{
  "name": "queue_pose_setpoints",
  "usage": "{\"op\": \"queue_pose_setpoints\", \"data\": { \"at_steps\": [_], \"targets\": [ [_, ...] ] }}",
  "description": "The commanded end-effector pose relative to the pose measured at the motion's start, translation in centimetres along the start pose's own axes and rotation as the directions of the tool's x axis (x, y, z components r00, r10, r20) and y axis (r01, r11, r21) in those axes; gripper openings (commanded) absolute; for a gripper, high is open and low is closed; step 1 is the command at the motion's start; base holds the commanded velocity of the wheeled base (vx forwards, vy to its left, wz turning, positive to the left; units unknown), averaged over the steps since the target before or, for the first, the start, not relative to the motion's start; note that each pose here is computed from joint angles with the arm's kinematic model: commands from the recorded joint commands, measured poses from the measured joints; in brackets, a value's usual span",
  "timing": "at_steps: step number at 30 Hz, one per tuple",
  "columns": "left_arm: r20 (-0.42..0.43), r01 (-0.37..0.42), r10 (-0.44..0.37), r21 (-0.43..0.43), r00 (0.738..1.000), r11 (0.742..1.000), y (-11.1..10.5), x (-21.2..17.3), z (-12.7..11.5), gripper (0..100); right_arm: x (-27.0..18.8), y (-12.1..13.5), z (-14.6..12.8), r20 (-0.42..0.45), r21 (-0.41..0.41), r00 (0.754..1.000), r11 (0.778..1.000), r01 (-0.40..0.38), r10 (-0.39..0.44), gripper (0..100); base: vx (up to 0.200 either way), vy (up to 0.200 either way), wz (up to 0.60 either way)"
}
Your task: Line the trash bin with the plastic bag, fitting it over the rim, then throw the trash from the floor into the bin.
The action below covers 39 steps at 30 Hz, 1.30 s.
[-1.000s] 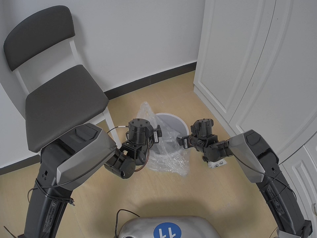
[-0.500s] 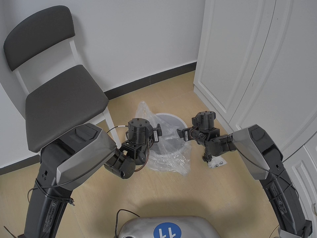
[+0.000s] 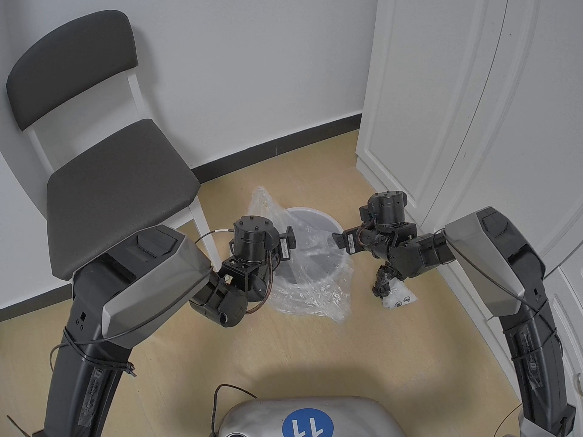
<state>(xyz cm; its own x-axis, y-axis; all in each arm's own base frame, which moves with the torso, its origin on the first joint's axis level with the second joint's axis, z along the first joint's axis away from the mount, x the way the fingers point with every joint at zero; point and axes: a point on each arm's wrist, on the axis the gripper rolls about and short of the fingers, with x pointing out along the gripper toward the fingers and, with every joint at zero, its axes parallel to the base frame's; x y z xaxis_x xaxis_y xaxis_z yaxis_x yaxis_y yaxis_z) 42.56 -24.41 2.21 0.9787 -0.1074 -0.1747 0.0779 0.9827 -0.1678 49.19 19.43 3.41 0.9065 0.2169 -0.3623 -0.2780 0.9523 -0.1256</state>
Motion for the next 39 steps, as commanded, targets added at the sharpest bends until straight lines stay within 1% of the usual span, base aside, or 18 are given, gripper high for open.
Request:
{"op": "queue_pose_setpoints", "data": {
  "at_steps": [1, 5, 7, 10, 11, 12, 13, 15, 16, 18, 19, 20, 23, 24, 28, 32, 34, 39],
  "targets": [
    [0.01, 0.0, 0.0, -0.005, 1.0, 1.0, 0.0, -0.1, 0.5, 100, -2.1, 1.2, 2.1, 0.027, -0.013, 0.999, 1.0, -0.027, 0.027, 100, 0.0, 0.0, 0.0],
    [0.021, -0.011, 0.012, -0.01, 1.0, 1.0, 0.6, 0.0, 1.2, 100, -2.9, 3.6, 2.0, 0.018, -0.051, 0.999, 0.998, -0.042, 0.043, 100, 0.0, 0.0, 0.0],
    [0.032, -0.015, 0.015, -0.016, 0.999, 1.0, 0.8, 0.0, 1.9, 100, -3.2, 4.7, 2.1, 0.02, -0.082, 0.999, 0.996, -0.041, 0.043, 100, 0.0, 0.0, 0.0],
    [0.038, -0.018, 0.018, -0.019, 0.999, 1.0, 1.0, 0.0, 2.2, 100, -3.7, 7.0, 1.9, 0.015, -0.141, 0.997, 0.987, -0.071, 0.074, 100, 0.0, 0.0, 0.0],
    [0.038, -0.018, 0.018, -0.019, 0.999, 1.0, 1.0, 0.0, 2.2, 100, -3.7, 7.0, 1.9, 0.015, -0.141, 0.997, 0.987, -0.071, 0.074, 100, 0.0, 0.0, 0.0],
    [0.037, -0.018, 0.019, -0.018, 0.999, 1.0, 1.0, -0.1, 2.2, 100, -3.8, 8.2, 1.6, 0.005, -0.172, 0.996, 0.981, -0.089, 0.091, 100, 0.0, 0.0, 0.0],
    [0.037, -0.018, 0.019, -0.018, 0.999, 1.0, 1.0, -0.1, 2.2, 100, -3.8, 8.3, 1.5, 0.004, -0.174, 0.996, 0.981, -0.089, 0.091, 100, 0.0, 0.0, 0.0],
    [0.032, -0.018, 0.018, -0.016, 0.999, 1.0, 0.9, -0.1, 2.0, 100, -3.7, 9.4, 0.6, -0.014, -0.211, 0.995, 0.972, -0.102, 0.101, 100, 0.0, 0.0, 0.0],
    [0.032, -0.018, 0.018, -0.016, 0.999, 1.0, 0.9, -0.1, 2.0, 100, -3.7, 9.4, 0.6, -0.014, -0.211, 0.995, 0.972, -0.102, 0.101, 100, 0.0, 0.0, 0.0],
    [0.031, -0.018, 0.019, -0.016, 0.999, 1.0, 1.0, -0.1, 1.9, 100, -3.4, 10.3, -0.5, -0.037, -0.241, 0.993, 0.963, -0.118, 0.112, 100, 0.0, 0.0, 0.0],
    [0.031, -0.018, 0.019, -0.016, 0.999, 1.0, 1.0, -0.1, 1.9, 100, -3.3, 10.3, -0.5, -0.037, -0.243, 0.993, 0.963, -0.118, 0.112, 100, 0.0, 0.0, 0.0],
    [0.031, -0.018, 0.019, -0.016, 0.999, 1.0, 1.0, -0.1, 1.9, 100, -2.9, 10.6, -1.4, -0.052, -0.258, 0.992, 0.958, -0.121, 0.112, 100, 0.0, 0.0, 0.0],
    [0.031, -0.018, 0.019, -0.016, 0.999, 1.0, 1.0, -0.1, 1.9, 100, -2.3, 10.8, -1.9, -0.054, -0.267, 0.993, 0.957, -0.115, 0.104, 100, 0.0, 0.0, 0.0],
    [0.034, -0.017, 0.018, -0.017, 0.999, 1.0, 0.9, -0.1, 2.0, 100, -1.9, 11.3, -2.3, -0.049, -0.269, 0.993, 0.957, -0.113, 0.104, 100, 0.0, 0.0, 0.0],
    [0.035, -0.017, 0.018, -0.017, 0.999, 1.0, 0.9, -0.1, 2.1, 100, -1.2, 12.0, -2.4, -0.028, -0.267, 0.993, 0.957, -0.114, 0.111, 100, 0.0, 0.0, 0.0],
    [0.037, -0.018, 0.019, -0.018, 0.999, 1.0, 1.0, -0.1, 2.2, 100, -1.2, 12.4, -2.2, -0.017, -0.264, 0.993, 0.957, -0.118, 0.118, 100, 0.0, 0.0, 0.0],
    [0.038, -0.019, 0.02, -0.019, 0.999, 1.0, 1.0, -0.1, 2.3, 100, -1.9, 13.2, -1.6, -0.008, -0.265, 0.991, 0.955, -0.131, 0.133, 100, 0.0, 0.0, 0.0],
    [0.038, -0.019, 0.02, -0.019, 0.999, 1.0, 1.0, -0.1, 2.3, 100, -2.4, 14.0, -1.4, -0.003, -0.272, 0.989, 0.952, -0.143, 0.147, 100, 0.0, 0.0, 0.0]
  ]
}}
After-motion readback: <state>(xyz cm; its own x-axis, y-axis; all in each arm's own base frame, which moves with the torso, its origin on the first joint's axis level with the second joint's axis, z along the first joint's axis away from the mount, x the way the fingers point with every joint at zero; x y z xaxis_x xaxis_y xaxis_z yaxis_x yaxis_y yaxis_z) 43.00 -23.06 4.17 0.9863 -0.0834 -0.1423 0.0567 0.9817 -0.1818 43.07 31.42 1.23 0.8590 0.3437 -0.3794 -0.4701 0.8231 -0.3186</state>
